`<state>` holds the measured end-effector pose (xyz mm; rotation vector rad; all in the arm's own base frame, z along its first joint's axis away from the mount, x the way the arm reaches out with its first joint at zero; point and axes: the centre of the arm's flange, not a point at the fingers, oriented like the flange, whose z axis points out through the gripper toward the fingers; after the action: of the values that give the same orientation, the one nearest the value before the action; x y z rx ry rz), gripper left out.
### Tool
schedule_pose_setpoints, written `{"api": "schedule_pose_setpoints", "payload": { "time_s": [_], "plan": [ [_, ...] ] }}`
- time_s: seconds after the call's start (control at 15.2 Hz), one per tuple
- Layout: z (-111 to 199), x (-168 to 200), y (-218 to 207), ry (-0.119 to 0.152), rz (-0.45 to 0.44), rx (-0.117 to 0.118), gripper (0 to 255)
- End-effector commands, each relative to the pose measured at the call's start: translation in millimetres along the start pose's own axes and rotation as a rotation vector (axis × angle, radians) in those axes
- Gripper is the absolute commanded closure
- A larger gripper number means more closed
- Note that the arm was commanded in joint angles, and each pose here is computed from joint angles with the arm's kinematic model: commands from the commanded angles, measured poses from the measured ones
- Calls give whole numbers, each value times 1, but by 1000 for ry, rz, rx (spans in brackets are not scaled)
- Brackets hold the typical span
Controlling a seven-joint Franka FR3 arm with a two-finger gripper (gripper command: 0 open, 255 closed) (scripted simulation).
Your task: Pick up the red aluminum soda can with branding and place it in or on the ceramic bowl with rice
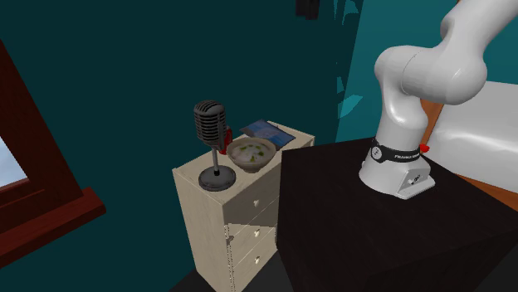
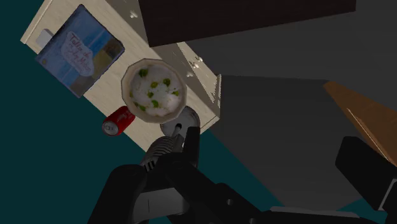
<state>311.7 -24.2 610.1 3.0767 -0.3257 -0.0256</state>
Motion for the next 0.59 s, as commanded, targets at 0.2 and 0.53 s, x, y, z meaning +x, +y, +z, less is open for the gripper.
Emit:
{"api": "schedule_pose_setpoints", "payload": {
  "time_s": [0.2,0.53],
  "plan": [
    [29,14,24,2,-3,4,0],
    [76,37,64,6,-9,11,0]
  ]
}}
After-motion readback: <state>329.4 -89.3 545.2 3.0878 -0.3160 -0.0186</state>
